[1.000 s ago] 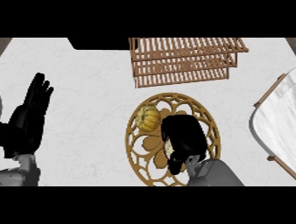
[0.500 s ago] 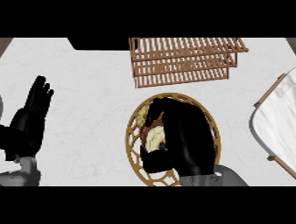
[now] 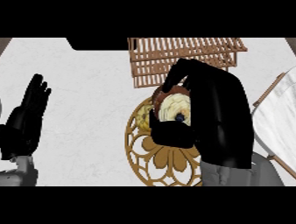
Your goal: Pick the cupcake from the placemat and place it in the tiered shelf
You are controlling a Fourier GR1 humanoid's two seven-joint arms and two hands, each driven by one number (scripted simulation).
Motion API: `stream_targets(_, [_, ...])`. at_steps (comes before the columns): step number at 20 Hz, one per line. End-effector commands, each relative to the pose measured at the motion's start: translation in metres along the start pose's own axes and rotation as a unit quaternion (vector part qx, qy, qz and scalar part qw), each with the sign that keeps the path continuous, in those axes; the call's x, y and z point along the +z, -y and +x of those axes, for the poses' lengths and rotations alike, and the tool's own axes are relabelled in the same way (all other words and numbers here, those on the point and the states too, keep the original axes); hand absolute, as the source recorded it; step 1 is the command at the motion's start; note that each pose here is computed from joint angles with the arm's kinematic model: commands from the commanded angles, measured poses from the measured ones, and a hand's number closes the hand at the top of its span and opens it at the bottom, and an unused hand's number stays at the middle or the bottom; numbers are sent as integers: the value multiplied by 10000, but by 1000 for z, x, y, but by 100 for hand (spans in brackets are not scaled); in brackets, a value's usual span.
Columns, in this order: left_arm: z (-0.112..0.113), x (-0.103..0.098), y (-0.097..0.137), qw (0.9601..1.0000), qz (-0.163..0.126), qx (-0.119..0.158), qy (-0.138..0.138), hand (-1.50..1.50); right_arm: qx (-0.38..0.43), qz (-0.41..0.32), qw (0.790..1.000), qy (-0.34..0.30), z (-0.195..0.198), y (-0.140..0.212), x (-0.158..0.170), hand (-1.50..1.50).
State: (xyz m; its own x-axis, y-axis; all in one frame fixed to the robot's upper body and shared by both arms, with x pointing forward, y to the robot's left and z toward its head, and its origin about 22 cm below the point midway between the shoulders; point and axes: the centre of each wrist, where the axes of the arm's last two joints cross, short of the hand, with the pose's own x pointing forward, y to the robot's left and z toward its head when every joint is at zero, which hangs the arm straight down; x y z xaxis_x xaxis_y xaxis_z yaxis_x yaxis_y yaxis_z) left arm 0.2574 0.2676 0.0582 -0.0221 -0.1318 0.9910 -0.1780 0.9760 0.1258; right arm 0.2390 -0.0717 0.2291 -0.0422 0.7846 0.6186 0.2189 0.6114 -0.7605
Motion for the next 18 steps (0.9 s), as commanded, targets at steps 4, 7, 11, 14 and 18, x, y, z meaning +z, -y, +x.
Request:
stream_targets(4, [2, 6, -11, 10000, -43, 12, 26, 0, 121, -250, 9973, -686, -9, 20, -48, 150])
stream_targets(7, [1, 8, -6, 10000, 46, -60, 59, 0, 57, -485, 9964, -699, -18, 17, -62, 150])
stream_targets(11, [10, -5, 3, 9999, -80, -12, 96, 0, -122, -559, 9954, -765, -11, -10, -97, 150])
stream_targets(14, [-3, -2, -5, 9999, -36, 58, 112, 0, -134, -728, 9944, -753, -54, -11, -106, 150])
stream_targets(18, [-2, -11, -4, 10000, 4, 9, 62, 0, -194, -751, 9944, -720, -75, -31, -124, 150])
